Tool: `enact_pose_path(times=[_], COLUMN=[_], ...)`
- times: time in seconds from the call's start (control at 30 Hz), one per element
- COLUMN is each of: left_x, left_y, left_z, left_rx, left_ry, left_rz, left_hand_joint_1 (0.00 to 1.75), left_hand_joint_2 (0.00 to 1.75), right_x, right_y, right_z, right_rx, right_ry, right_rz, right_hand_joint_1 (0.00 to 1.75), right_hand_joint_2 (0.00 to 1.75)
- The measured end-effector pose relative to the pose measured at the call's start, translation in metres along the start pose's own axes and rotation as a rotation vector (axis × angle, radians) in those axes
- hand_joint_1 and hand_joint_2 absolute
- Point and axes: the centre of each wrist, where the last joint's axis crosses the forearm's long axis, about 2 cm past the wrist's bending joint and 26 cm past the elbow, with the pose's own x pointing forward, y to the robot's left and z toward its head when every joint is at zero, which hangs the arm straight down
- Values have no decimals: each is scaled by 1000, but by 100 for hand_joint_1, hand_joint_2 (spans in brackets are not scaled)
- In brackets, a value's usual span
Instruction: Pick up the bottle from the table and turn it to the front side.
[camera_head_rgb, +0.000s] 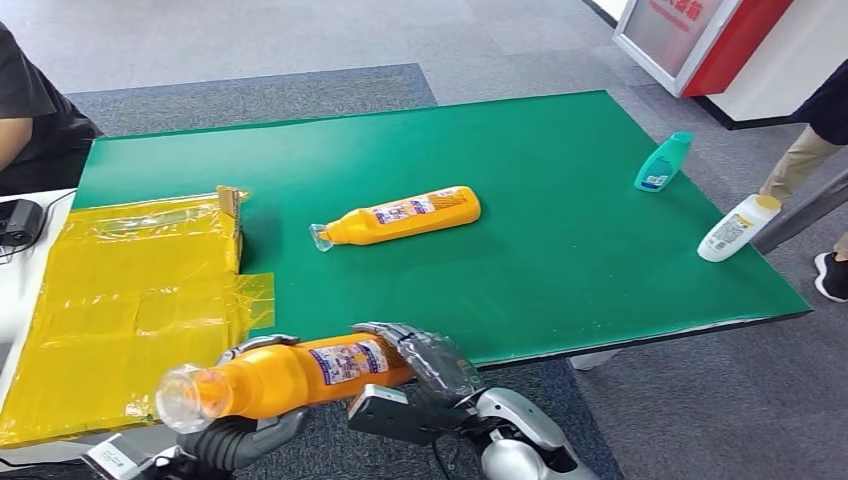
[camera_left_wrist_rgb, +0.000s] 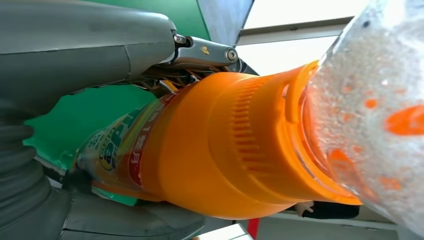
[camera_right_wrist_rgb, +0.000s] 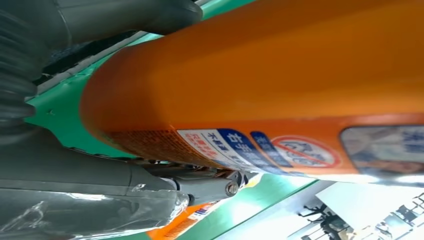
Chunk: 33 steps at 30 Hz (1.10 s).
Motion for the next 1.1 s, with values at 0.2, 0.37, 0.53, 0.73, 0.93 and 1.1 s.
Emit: enact_pose_path(times=[0.2,0.37,0.53,0.73,0.93,1.1], left_x=[8,21,34,47,53,57], left_y=[7,28,45,61,72,94], left_z=[-5,-12,-16,-18,-18,-15], left_rx=[57,119,171,224,257,292], left_ry=[29,6,-11,-13,31,107], left_rz=[-210,-404,-622,-808,-1041,-1381], left_hand_joint_1=[152,148,145,147,145,145], left_hand_joint_2=[175,175,175,175,175,175], right_x=[4,8,9,10,11,10], right_y=[-3,-4,-2,1,3,9], right_z=[2,4,9,14,20,32], right_rx=[-18,-30,-34,-40,-42,-29], right_ry=[-14,-21,-18,-12,-5,9], right_rz=[1,-2,-9,-18,-23,-39], right_hand_joint_1=[0,0,0,0,0,0], right_hand_joint_2=[175,175,175,175,175,175])
